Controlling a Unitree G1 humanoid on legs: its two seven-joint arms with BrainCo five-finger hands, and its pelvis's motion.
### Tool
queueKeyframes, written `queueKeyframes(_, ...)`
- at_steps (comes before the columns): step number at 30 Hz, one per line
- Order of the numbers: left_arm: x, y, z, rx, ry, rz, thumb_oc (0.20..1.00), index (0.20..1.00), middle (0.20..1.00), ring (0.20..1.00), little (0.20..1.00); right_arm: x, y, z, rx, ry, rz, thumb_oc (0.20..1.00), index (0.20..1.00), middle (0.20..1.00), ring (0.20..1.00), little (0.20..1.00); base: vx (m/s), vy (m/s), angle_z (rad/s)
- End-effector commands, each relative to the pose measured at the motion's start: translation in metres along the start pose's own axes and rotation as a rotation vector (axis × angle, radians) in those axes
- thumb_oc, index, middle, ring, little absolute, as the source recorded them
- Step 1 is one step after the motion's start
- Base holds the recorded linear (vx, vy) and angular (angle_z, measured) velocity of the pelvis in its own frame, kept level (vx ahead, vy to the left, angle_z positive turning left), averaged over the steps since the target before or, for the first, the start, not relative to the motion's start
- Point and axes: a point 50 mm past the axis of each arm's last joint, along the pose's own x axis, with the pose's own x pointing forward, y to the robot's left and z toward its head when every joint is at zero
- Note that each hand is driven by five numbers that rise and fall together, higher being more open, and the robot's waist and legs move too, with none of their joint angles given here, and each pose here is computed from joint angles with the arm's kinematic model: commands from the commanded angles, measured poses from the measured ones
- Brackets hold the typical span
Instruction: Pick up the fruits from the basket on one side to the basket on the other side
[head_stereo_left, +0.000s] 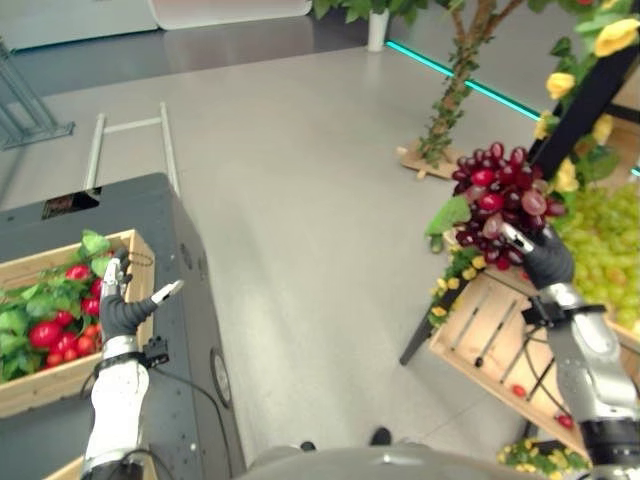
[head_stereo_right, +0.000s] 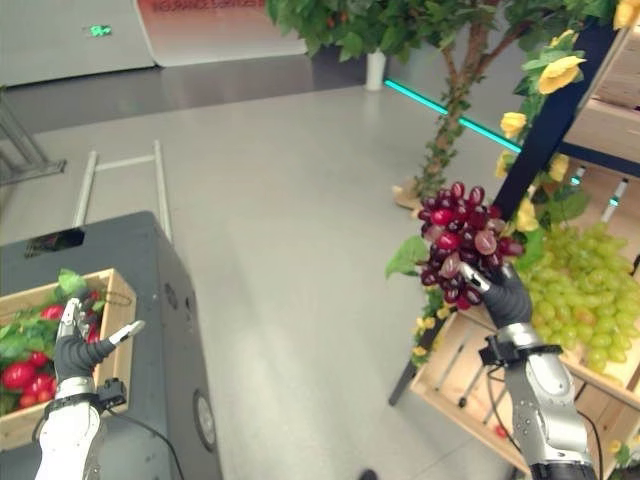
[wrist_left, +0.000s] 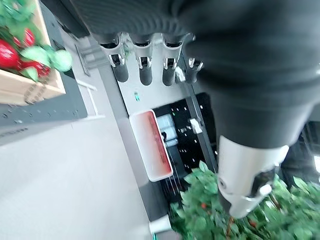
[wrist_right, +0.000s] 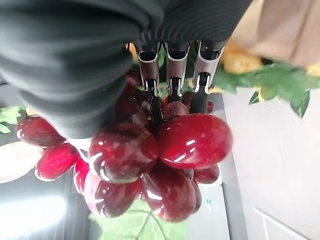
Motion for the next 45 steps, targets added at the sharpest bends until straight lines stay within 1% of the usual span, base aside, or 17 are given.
queueKeyframes(1, 0.012, 0.014, 0.029, 0.083, -0.159, -0.004, 1.0, 1.0, 1.0, 1.0, 1.0, 0.014, -0.001, 0.039, -0.023, -0.209, 0.01, 0.2, 0.2, 0.2, 0.2, 0.2, 0.03, 0.035, 0.04)
queueKeyframes(14, 0.011, 0.019, 0.03, 0.103, -0.159, 0.009, 1.0, 1.0, 1.0, 1.0, 1.0, 0.011, 0.009, 0.058, -0.012, -0.28, 0.075, 0.2, 0.2, 0.2, 0.2, 0.2, 0.02, 0.035, 0.02)
queueKeyframes(25, 0.008, 0.019, 0.024, 0.11, -0.124, -0.01, 1.0, 1.0, 1.0, 1.0, 1.0, -0.014, -0.014, 0.057, -0.08, -0.235, -0.023, 0.2, 0.2, 0.2, 0.2, 0.2, -0.03, 0.059, -0.12)
queueKeyframes(29, 0.008, 0.023, 0.026, 0.118, -0.129, -0.001, 1.0, 1.0, 1.0, 1.0, 1.0, -0.002, -0.014, 0.059, -0.075, -0.253, -0.033, 0.2, 0.2, 0.2, 0.2, 0.2, -0.11, 0.057, -0.86)
queueKeyframes(33, 0.008, 0.031, 0.028, 0.118, -0.136, 0.041, 1.0, 1.0, 1.0, 1.0, 1.0, 0.008, -0.01, 0.064, -0.064, -0.265, -0.006, 0.2, 0.2, 0.2, 0.2, 0.2, 0.01, 0.021, -0.8)
queueKeyframes(39, 0.005, 0.028, 0.022, 0.083, -0.113, 0.052, 1.0, 1.0, 1.0, 1.0, 1.0, 0.017, -0.008, 0.068, -0.071, -0.275, -0.001, 0.2, 0.2, 0.2, 0.2, 0.2, -0.02, -0.187, -0.71)
queueKeyframes(42, 0.001, 0.026, 0.013, 0.037, -0.072, 0.058, 1.0, 1.0, 1.0, 1.0, 1.0, 0.017, -0.006, 0.064, -0.055, -0.276, -0.006, 0.2, 0.2, 0.2, 0.2, 0.2, 0.0, -0.308, -0.95)
queueKeyframes(45, 0.0, 0.023, 0.012, 0.039, -0.072, 0.042, 1.0, 1.0, 1.0, 1.0, 1.0, 0.014, -0.005, 0.064, -0.068, -0.269, 0.005, 0.2, 0.2, 0.2, 0.2, 0.2, 0.01, -0.242, -0.92)
